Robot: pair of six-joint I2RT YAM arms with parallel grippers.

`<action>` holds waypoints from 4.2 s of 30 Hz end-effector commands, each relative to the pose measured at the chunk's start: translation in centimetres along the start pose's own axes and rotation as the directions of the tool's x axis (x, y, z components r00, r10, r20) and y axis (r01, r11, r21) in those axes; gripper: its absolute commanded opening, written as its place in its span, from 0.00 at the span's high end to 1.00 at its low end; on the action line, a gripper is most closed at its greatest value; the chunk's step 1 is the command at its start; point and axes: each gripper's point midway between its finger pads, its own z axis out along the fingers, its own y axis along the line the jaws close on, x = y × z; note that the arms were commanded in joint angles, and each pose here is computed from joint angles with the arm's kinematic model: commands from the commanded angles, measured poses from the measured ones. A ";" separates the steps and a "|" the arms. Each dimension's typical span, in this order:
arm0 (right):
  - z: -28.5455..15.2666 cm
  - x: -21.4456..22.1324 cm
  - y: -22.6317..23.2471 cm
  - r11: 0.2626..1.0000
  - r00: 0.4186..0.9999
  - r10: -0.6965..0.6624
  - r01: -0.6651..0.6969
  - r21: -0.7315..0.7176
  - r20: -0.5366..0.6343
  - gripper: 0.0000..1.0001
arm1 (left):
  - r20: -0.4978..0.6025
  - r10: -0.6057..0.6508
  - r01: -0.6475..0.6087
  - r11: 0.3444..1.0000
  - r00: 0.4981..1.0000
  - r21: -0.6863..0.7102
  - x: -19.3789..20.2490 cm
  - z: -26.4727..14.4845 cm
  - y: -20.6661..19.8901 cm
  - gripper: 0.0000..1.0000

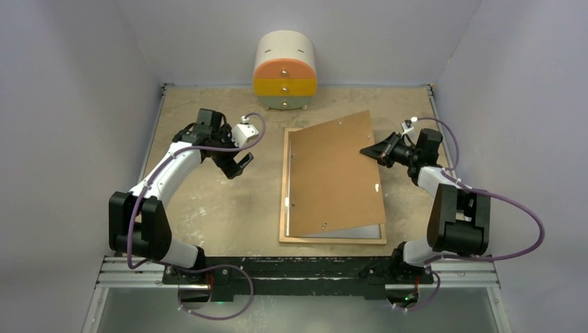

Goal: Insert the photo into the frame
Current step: Turn over the photo frame item on the photo frame, then install the photo frame at the center of the board.

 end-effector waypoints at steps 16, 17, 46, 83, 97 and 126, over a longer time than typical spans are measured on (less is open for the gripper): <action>0.0 -1.0 0.1 0.999 0.996 0.009 -0.005 -0.036 0.091 1.00 | 0.012 0.014 -0.014 1.000 1.000 -0.004 -0.3 0.6 0.3 0.00; 0.0 -1.0 -0.1 1.000 0.995 0.009 -0.006 -0.030 0.097 1.00 | 0.012 0.016 -0.016 1.000 1.000 -0.005 -0.3 0.6 0.3 0.00; 5.0 5.2 -2.1 0.985 0.997 -0.075 0.070 0.157 0.025 0.89 | -0.002 0.011 -0.011 1.000 1.000 -0.006 0.5 1.1 0.1 0.00; 6.2 7.4 -1.4 0.753 0.926 -0.321 0.378 0.539 -0.200 0.01 | -0.053 -0.011 0.010 1.000 0.999 -0.025 2.0 2.0 0.3 0.00; 5.5 7.0 -1.3 0.662 0.890 -0.344 0.457 0.594 -0.300 0.01 | -0.044 -0.005 0.003 0.999 0.999 -0.046 1.7 1.7 0.7 0.00; 10.3 21.6 8.6 0.897 0.872 -0.414 0.439 0.044 -0.260 0.30 | -0.019 -0.323 0.306 0.874 0.946 0.377 0.3 5.8 -7.1 0.44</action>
